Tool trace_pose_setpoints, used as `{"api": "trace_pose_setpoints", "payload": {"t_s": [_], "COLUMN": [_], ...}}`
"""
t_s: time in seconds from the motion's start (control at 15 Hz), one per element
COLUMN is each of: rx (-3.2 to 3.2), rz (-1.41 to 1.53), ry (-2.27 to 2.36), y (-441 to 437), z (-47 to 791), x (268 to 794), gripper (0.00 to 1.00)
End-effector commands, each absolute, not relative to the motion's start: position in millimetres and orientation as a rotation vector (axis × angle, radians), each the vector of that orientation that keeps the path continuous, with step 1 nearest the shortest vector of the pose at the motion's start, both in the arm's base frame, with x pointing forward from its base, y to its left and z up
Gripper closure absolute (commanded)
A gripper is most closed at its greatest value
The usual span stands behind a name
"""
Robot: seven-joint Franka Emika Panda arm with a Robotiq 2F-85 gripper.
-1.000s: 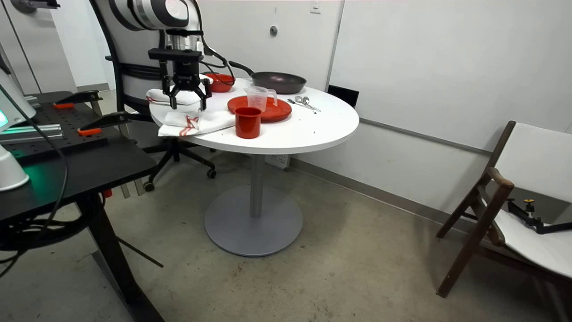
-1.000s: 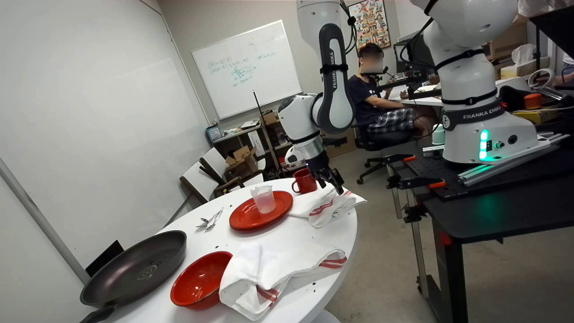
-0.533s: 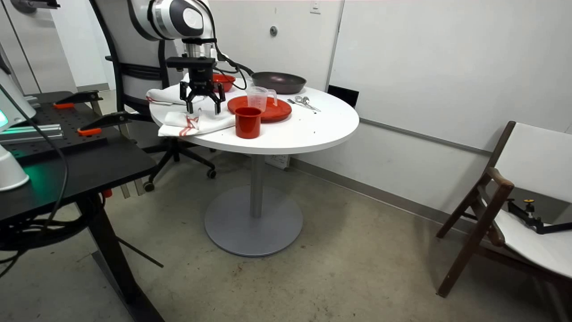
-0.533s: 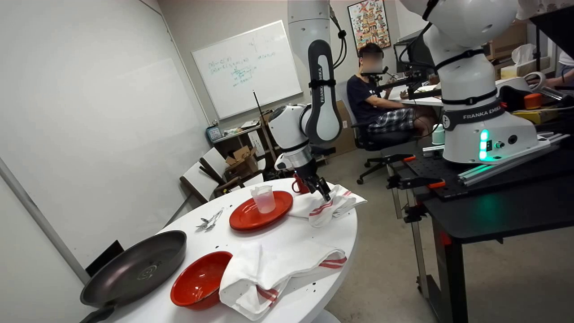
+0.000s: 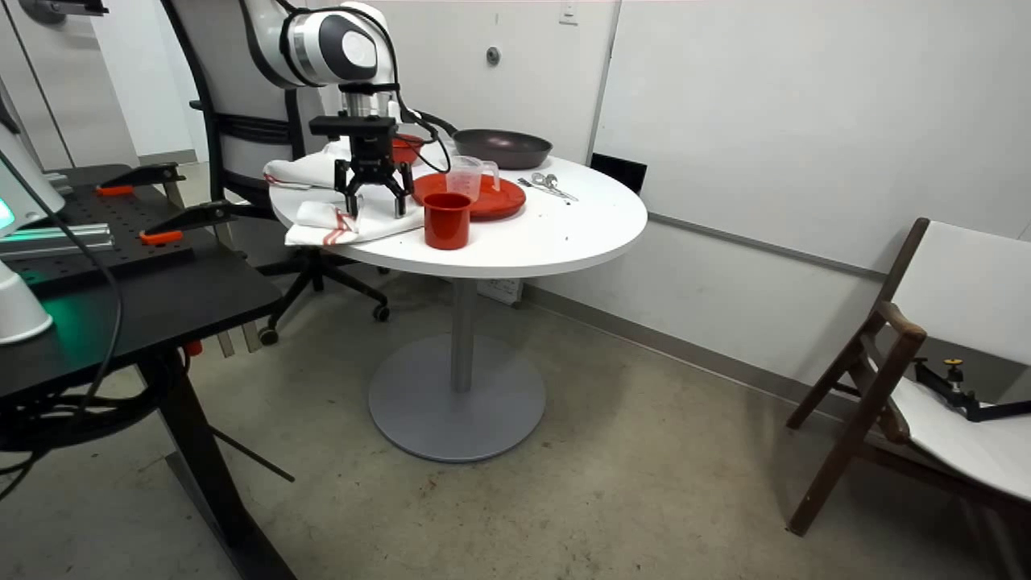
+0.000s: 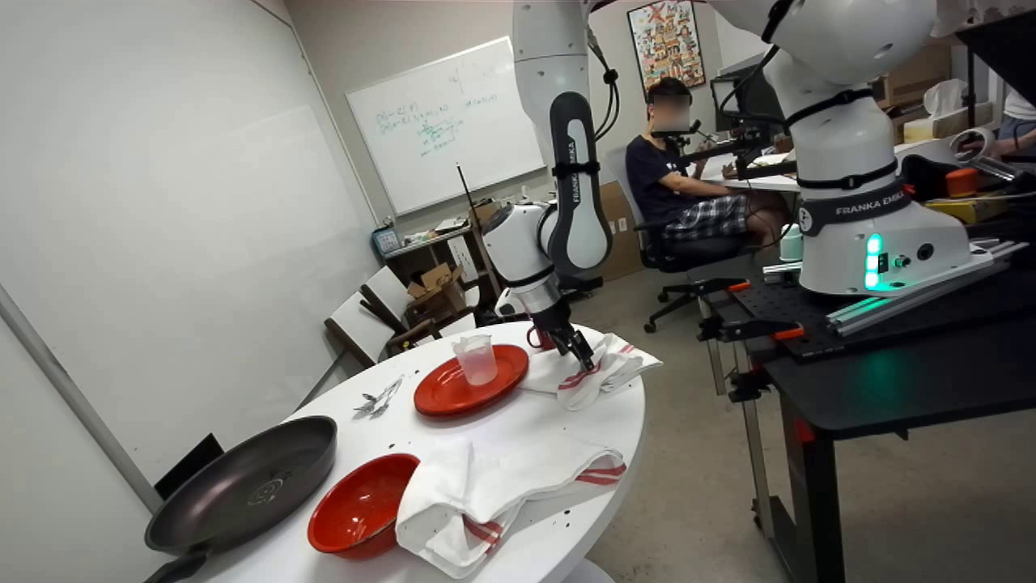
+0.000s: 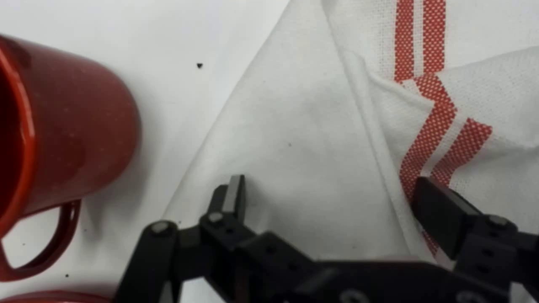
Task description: Use the towel on the right to wipe the table top
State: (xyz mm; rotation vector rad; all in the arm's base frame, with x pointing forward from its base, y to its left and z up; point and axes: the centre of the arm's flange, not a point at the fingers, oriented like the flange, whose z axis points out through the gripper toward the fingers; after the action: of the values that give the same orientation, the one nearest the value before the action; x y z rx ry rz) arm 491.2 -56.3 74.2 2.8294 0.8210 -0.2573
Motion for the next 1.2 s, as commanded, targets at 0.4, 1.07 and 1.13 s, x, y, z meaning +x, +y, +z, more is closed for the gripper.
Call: {"api": "trace_pose_setpoints", "payload": {"t_s": [0.4,1.07,1.13], "rx": [2.827,2.866,2.864], "rz": [-0.271,-0.306,-0.309], "ry": [0.734,0.679,0.674], "y": [-56,-48,-44], "z": [70,71,73], "x": [493,481,477], "gripper": [0.72,0.97,0.97]}}
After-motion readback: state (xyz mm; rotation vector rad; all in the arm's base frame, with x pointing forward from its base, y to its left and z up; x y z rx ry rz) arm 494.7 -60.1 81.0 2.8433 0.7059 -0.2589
